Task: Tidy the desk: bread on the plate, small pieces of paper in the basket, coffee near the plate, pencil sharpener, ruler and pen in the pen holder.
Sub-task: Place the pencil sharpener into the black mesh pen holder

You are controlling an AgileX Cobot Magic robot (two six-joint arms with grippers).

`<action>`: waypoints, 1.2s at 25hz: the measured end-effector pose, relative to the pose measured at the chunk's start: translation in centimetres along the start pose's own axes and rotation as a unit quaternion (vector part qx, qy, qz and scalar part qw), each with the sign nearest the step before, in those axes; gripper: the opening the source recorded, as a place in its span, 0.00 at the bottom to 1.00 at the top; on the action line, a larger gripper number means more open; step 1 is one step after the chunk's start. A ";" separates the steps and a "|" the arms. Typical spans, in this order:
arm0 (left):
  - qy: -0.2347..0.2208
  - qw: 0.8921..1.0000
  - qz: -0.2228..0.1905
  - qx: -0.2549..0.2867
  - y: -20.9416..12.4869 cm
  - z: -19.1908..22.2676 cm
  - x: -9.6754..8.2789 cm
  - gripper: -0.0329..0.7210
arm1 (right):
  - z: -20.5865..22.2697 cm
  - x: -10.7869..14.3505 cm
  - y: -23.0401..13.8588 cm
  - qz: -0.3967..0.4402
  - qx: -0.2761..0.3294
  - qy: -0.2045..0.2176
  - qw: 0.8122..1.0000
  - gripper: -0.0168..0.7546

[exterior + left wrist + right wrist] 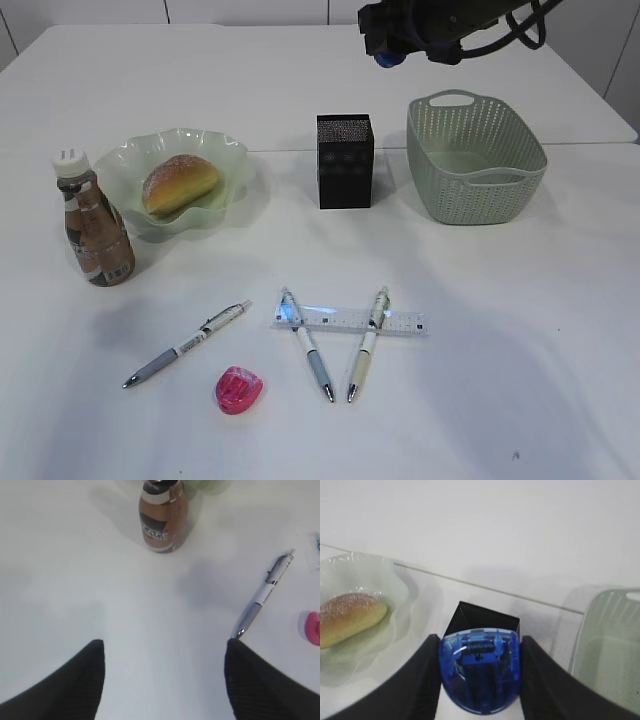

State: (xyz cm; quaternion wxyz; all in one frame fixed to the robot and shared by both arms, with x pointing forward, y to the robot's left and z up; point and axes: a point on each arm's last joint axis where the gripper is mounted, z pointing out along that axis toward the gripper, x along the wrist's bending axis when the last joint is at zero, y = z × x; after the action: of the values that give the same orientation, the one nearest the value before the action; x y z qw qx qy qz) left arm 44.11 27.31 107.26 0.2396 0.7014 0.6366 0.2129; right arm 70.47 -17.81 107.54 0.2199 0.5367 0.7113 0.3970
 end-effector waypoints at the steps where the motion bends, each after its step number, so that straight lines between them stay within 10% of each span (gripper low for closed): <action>1: 0.000 1.000 0.000 -0.002 0.0 0.0 0.0 0.74 | 0.3 0.2 0.2 -0.005 -0.018 -0.003 1.000 0.48; 30: -0.001 1.000 0.000 -0.007 0.1 0.0 0.0 0.74 | 9.4 0.6 -4.5 -0.011 -0.053 -0.022 0.998 0.48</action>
State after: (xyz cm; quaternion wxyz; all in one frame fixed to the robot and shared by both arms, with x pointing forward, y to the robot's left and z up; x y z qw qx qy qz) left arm 44.20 27.29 107.34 0.2448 0.6999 0.6350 0.2169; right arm 74.61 -14.68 98.49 0.2678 0.5247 0.6903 0.4201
